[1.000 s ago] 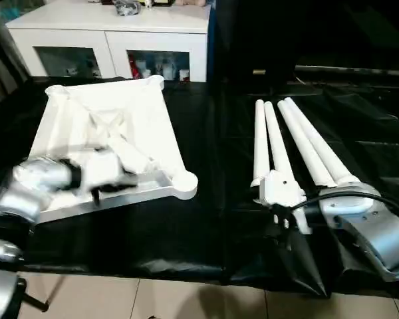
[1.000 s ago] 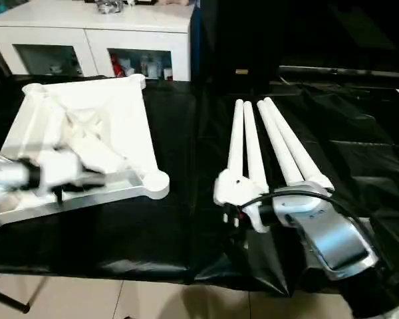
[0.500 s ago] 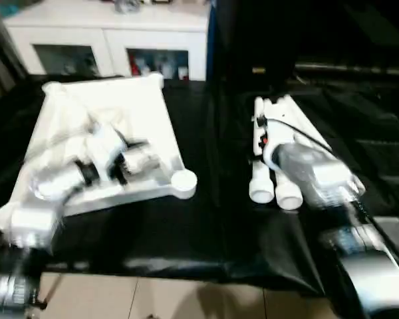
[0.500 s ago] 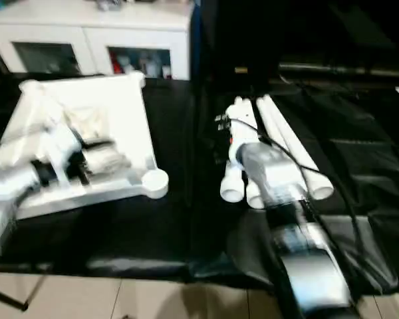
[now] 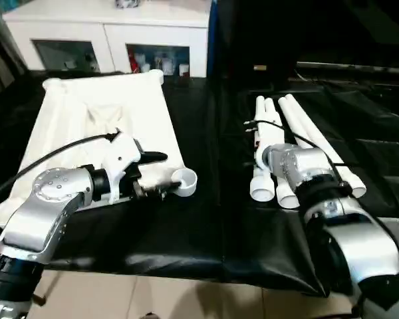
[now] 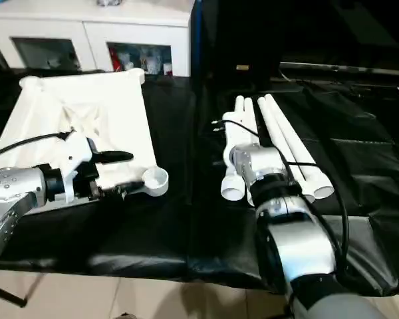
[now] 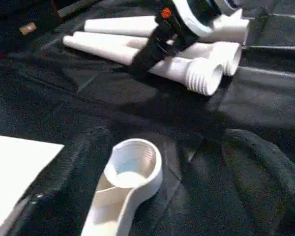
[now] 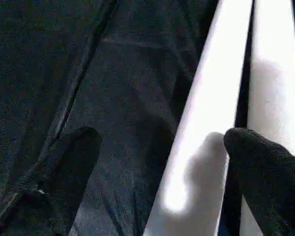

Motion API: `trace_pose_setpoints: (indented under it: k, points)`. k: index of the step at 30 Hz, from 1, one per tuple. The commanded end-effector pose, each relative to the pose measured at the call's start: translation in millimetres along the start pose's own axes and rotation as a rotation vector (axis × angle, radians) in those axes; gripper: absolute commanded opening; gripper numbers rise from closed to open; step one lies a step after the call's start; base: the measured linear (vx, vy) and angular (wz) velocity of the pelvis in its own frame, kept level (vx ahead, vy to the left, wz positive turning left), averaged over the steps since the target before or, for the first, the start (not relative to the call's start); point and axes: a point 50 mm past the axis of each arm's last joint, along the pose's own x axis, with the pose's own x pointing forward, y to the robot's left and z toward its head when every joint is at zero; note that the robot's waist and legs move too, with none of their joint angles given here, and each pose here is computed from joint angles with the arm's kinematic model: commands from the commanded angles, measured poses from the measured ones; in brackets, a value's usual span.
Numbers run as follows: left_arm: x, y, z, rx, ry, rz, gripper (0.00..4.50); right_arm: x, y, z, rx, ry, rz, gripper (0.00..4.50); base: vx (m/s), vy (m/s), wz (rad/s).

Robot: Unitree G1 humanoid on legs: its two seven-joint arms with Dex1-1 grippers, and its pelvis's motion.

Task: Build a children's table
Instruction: Pick table leg

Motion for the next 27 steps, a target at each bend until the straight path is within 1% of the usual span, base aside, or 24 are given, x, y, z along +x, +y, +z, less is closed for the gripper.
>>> trace_pose_setpoints:
  k: [1,5,6,7,9,10,13,16,20,21,22,24,27]
  points:
    - [-0.4,-3.1,1.9,0.003,0.009,-0.021,4.38,-0.8,-2.1,7.1,0.022,-0.027,-0.013,4.50,0.000,0.000,0.00]
    - [-0.2,-3.7,2.5,0.002,0.022,-0.032,4.38,-0.3,-3.1,7.9,0.034,-0.015,-0.012,4.50,0.000,0.000,0.00]
    - [0.3,-4.0,2.7,0.002,0.027,-0.037,4.38,0.3,-3.5,5.0,0.052,0.011,-0.005,4.50,0.000,0.000,0.00]
    - [0.5,-4.1,2.8,0.001,0.029,-0.039,4.38,0.5,-3.6,4.2,0.057,0.018,-0.003,4.50,0.000,0.000,0.00]
    - [1.6,-4.2,3.3,0.002,0.037,-0.048,4.38,1.5,-4.2,-3.9,0.053,0.089,0.008,4.50,0.000,0.000,0.00]
    - [1.9,-4.0,3.4,0.004,0.039,-0.049,4.38,1.8,-4.4,-5.9,0.053,0.103,0.009,4.50,0.000,0.000,0.00]
    - [2.3,-3.8,3.4,0.007,0.043,-0.052,4.38,2.5,-4.9,-7.9,0.075,0.105,0.008,4.50,0.000,0.000,0.00]
    - [2.8,-3.6,3.3,0.009,0.046,-0.058,4.38,3.1,-5.4,-12.3,0.107,0.127,0.016,4.50,0.000,0.000,0.00]
    - [2.7,-3.8,3.5,0.010,0.047,-0.063,4.38,3.3,-5.6,-15.0,0.129,0.145,0.023,4.50,0.000,0.000,0.00]
    - [2.6,-4.1,4.0,0.011,0.049,-0.069,4.38,3.6,-5.6,-17.6,0.157,0.158,0.037,4.50,0.000,0.000,0.00]
    - [2.6,-4.1,4.0,0.011,0.049,-0.070,4.38,3.6,-5.6,-18.0,0.161,0.160,0.039,4.50,0.000,0.000,0.00]
    - [2.7,-4.2,4.5,0.011,0.049,-0.074,4.50,3.8,-5.4,-19.0,0.173,0.164,0.046,4.20,0.000,0.000,0.00]
    - [2.7,-5.1,5.1,0.011,0.051,-0.084,4.50,4.4,-5.7,-23.5,0.198,0.179,0.055,4.00,0.000,0.000,0.00]
